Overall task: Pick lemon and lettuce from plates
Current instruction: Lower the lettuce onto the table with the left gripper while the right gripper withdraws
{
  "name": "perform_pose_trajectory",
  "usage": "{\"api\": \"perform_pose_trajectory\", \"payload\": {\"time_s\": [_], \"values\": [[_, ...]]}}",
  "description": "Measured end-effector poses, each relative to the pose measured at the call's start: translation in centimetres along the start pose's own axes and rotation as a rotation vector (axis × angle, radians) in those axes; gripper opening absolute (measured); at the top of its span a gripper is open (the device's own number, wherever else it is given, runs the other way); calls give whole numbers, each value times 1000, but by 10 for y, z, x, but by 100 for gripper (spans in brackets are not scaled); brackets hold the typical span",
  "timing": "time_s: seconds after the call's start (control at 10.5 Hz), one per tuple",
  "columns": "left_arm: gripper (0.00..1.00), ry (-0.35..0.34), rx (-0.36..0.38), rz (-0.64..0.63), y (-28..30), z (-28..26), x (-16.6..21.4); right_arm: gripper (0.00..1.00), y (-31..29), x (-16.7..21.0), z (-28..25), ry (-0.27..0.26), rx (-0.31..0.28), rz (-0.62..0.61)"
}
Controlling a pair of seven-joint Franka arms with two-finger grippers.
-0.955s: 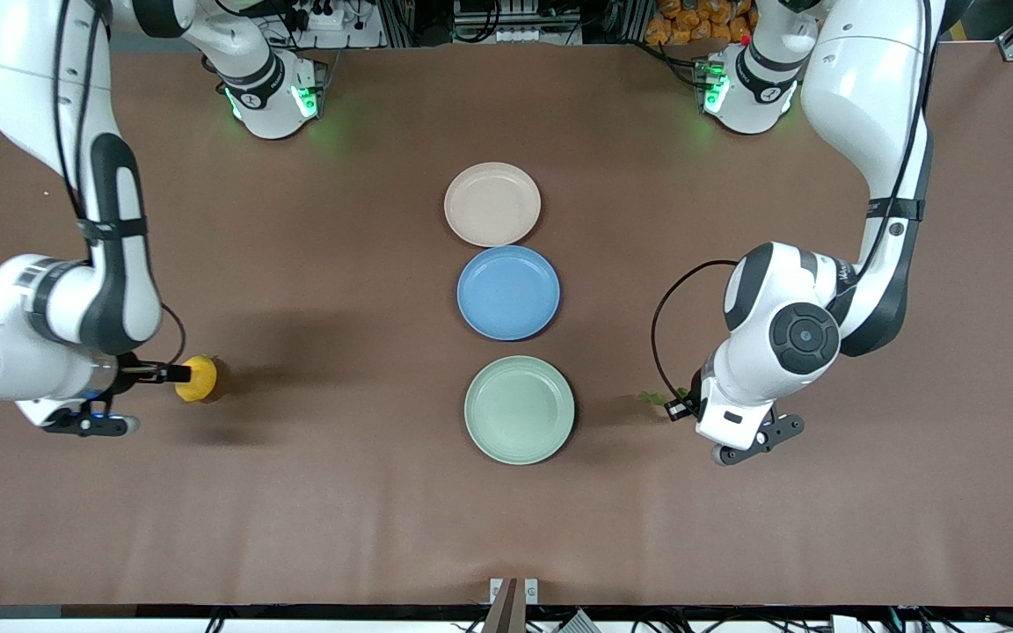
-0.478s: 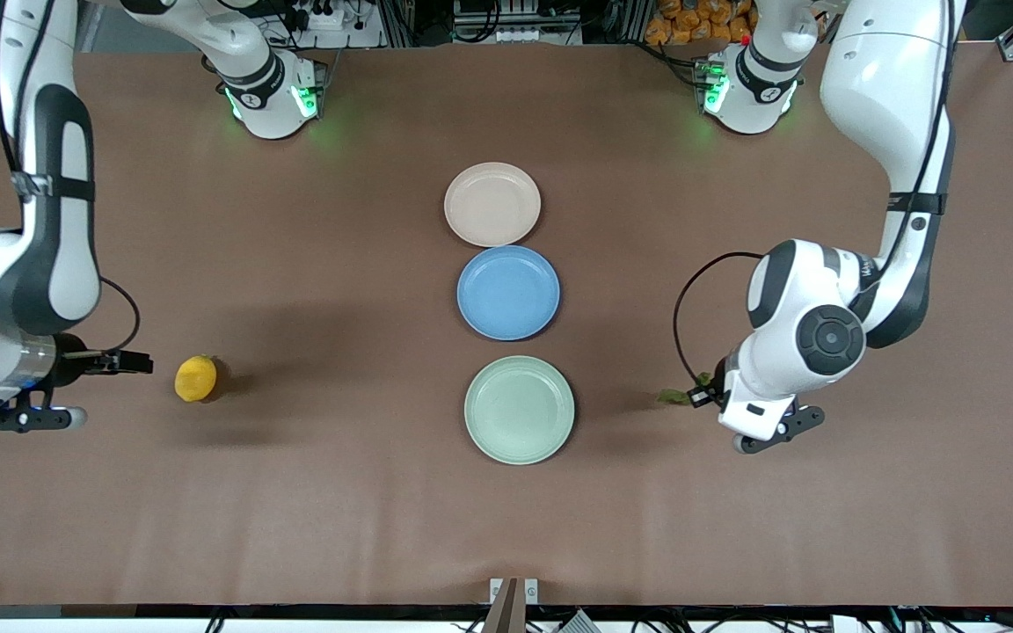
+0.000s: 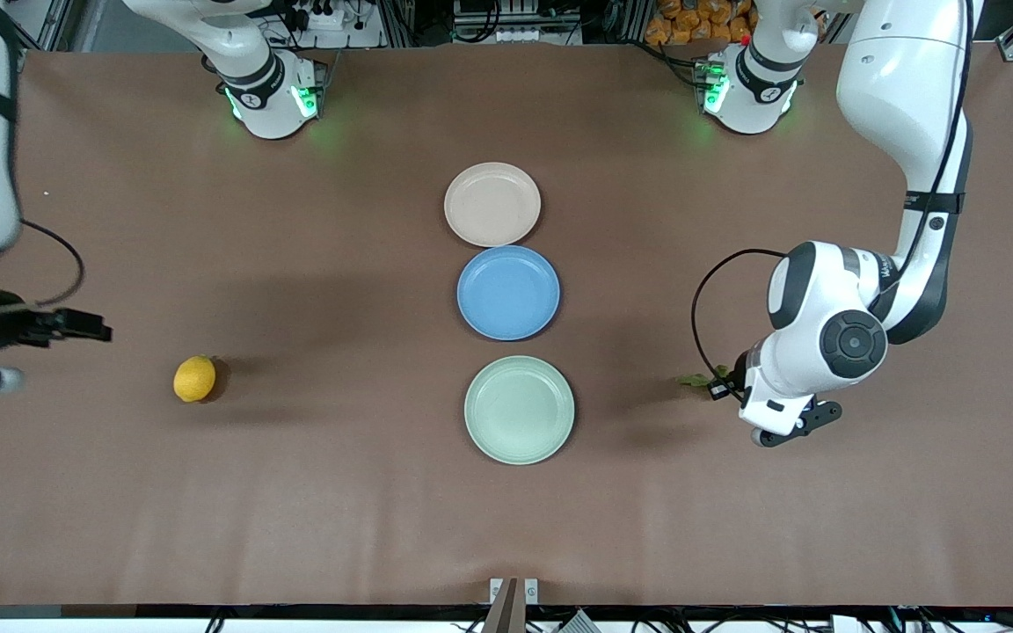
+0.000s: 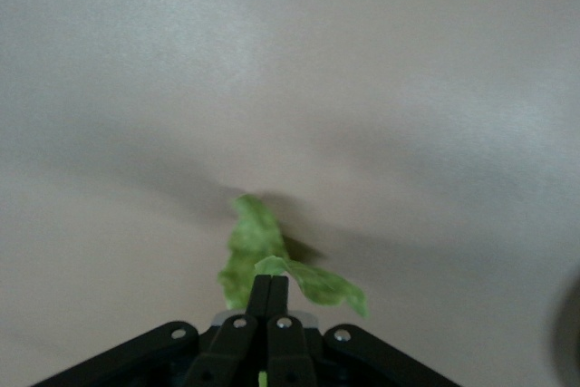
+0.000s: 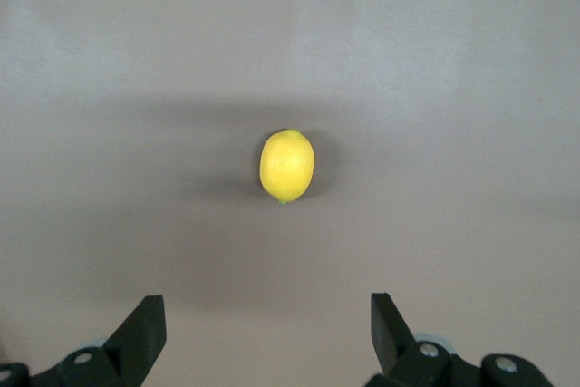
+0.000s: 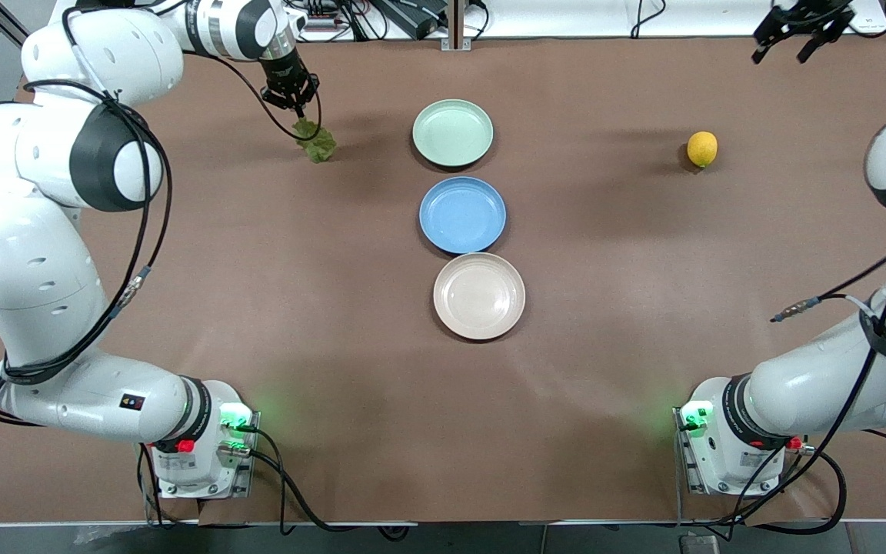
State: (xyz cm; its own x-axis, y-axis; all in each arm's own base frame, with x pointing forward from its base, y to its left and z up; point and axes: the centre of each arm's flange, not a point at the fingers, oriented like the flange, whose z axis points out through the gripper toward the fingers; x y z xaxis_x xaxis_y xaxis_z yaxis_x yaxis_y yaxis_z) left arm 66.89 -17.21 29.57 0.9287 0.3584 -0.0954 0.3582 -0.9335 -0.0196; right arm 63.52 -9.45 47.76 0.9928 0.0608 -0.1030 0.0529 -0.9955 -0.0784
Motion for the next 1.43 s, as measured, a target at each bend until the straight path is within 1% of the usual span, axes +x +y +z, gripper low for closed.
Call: {"api": "perform_pose_trajectory", "payload": {"time_s": [0.19, 0.38, 0.48, 0.57, 0.76, 1.05, 1.15, 1.24, 1.43], "values": [[1, -14, 7, 9, -16, 7, 7, 100, -1, -24, -38, 9, 19, 12], [1, -23, 9, 18, -31, 11, 14, 100, -2, -50, -73, 13, 15, 14], [5, -24, 9, 21, -34, 11, 16, 100, -5, -63, -90, 12, 13, 19], [17, -25, 9, 32, -36, 12, 17, 100, -13, -74, -106, 4, 10, 45], [44, -28, 9, 95, -40, 13, 18, 100, -40, -89, -142, -10, -30, 80], [84, -42, 16, 123, -41, 15, 17, 100, -45, -94, -150, -23, -41, 87], [98, -43, 18, 127, -42, 15, 17, 100, -43, -94, -149, -26, -54, 91], [100, -38, 26, 133, -42, 15, 17, 100, -40, -94, -149, -29, -70, 96], [100, -32, 29, 135, -44, 12, 18, 100, -39, -96, -148, -41, -75, 99]]}}
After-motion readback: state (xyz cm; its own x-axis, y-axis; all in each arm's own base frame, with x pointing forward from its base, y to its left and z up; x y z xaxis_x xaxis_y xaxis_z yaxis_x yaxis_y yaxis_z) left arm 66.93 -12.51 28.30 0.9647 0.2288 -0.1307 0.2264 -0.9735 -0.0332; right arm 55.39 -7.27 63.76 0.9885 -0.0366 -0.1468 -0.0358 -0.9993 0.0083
